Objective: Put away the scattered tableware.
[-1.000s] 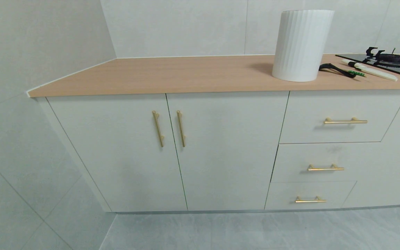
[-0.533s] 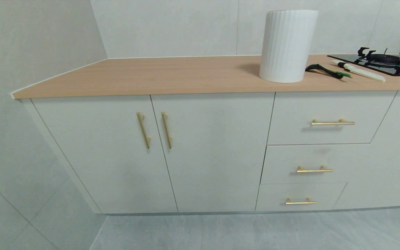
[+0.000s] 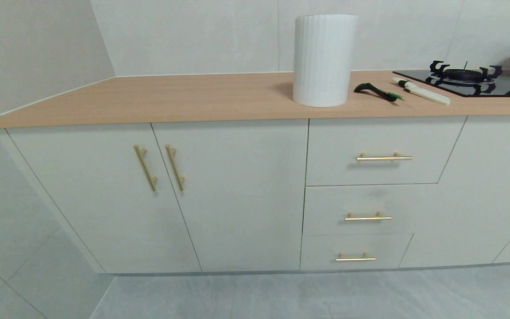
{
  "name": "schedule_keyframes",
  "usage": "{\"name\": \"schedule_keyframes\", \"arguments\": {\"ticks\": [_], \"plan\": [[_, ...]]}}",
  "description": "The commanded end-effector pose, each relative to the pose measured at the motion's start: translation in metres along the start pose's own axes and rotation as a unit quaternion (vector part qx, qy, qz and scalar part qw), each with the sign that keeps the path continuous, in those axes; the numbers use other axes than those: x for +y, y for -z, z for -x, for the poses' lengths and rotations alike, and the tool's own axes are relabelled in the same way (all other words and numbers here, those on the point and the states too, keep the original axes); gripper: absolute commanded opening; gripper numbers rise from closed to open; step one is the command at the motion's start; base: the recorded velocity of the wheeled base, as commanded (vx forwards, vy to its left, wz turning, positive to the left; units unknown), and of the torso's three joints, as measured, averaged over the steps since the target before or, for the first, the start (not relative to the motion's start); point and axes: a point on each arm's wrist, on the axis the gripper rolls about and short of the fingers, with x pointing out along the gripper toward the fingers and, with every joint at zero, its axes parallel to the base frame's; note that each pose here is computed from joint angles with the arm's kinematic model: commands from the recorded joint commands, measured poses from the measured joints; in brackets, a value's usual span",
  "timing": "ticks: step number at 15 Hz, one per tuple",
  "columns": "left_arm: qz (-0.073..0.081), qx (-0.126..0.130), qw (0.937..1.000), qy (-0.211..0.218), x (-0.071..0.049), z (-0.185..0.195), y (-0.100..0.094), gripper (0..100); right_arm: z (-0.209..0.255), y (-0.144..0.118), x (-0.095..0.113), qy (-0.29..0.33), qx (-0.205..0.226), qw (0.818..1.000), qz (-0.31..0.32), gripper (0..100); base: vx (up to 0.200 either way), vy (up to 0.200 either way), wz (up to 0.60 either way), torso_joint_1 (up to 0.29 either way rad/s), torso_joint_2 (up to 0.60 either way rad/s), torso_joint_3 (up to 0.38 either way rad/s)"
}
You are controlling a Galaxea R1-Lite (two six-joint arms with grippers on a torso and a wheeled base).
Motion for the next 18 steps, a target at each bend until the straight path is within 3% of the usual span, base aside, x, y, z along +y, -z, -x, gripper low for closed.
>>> {"name": "schedule_keyframes", "arguments": {"ticks": [1, 6, 10, 18], "plan": [[0.000, 0.001, 1.0000, -0.001, 0.0000, -0.0001, 0.0000, 100, -0.0001, 0.0000, 0.0000, 0.000, 0.001, 1.000, 0.000, 100, 0.000, 0.000, 0.00, 0.000, 0.00, 0.000], [0.000, 0.001, 1.0000, -0.001, 0.0000, -0.0001, 0.0000, 100, -0.0001, 0.0000, 0.0000, 0.000, 0.001, 1.000, 0.000, 100, 0.000, 0.000, 0.00, 0.000, 0.00, 0.000], [0.001, 0.001, 1.0000, -0.001, 0.0000, -0.0001, 0.0000, 100, -0.0001, 0.0000, 0.0000, 0.000, 0.001, 1.000, 0.001, 100, 0.200, 0.000, 0.00, 0.001, 0.00, 0.005], [0.001, 0.001, 1.0000, -0.001, 0.0000, -0.0001, 0.0000, 100, -0.0001, 0.0000, 0.0000, 0.000, 0.001, 1.000, 0.001, 100, 0.000, 0.000, 0.00, 0.000, 0.00, 0.000]]}}
